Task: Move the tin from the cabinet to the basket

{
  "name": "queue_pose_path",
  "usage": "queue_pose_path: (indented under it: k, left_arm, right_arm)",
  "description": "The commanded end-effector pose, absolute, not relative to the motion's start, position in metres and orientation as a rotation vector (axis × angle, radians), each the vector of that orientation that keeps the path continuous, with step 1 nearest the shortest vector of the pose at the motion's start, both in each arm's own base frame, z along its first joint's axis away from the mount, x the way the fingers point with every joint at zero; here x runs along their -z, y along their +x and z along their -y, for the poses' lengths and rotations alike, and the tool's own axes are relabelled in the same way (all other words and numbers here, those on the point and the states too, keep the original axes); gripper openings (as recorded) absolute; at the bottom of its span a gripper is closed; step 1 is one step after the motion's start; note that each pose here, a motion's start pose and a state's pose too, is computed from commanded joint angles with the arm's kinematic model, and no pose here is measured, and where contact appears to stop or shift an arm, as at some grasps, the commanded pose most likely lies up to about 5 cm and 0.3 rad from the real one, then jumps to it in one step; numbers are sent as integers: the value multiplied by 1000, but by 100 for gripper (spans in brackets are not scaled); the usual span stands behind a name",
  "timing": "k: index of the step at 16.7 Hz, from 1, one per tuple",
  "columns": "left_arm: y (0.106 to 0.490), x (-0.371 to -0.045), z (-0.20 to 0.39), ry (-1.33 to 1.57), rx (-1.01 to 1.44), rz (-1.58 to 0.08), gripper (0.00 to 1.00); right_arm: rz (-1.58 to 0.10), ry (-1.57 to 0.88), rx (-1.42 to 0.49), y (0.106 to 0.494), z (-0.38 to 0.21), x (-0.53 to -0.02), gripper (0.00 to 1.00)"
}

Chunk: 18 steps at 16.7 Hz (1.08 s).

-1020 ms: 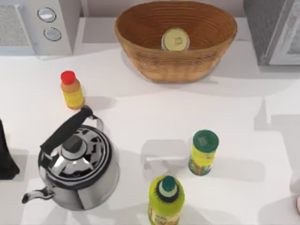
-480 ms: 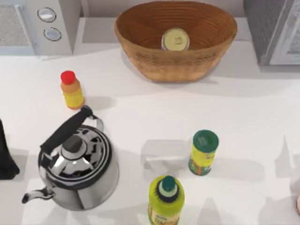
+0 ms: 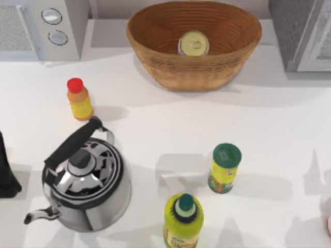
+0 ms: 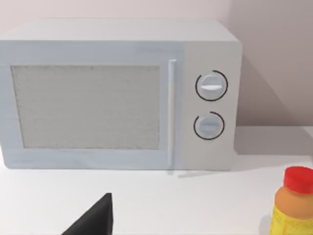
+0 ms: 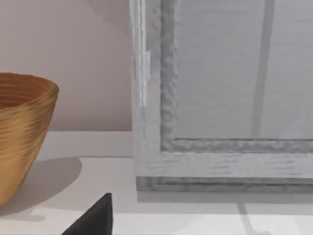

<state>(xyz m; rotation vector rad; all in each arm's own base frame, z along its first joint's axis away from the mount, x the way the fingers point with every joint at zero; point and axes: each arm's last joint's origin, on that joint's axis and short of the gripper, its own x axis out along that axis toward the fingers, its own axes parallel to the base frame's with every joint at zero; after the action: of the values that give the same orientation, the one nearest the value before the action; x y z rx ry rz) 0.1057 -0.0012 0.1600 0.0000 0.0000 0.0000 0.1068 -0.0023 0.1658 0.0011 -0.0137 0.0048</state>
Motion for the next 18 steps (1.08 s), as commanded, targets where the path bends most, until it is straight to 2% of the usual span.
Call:
queue_pose_path:
  k: [4,9,14,18]
  left_arm:
    - [106,-160,1,0,0,0,100]
    - [106,-160,1,0,0,0,100]
    - [106,-160,1,0,0,0,100]
    - [106,-160,1,0,0,0,100]
  right_arm:
    - [74,-6,-14,117,12,-190,100]
    - [94,-26,-13,149,46,-214,100]
    - [28,-8,-9,180,109,-199,100]
    - [0,8,-6,178,159,-177,100]
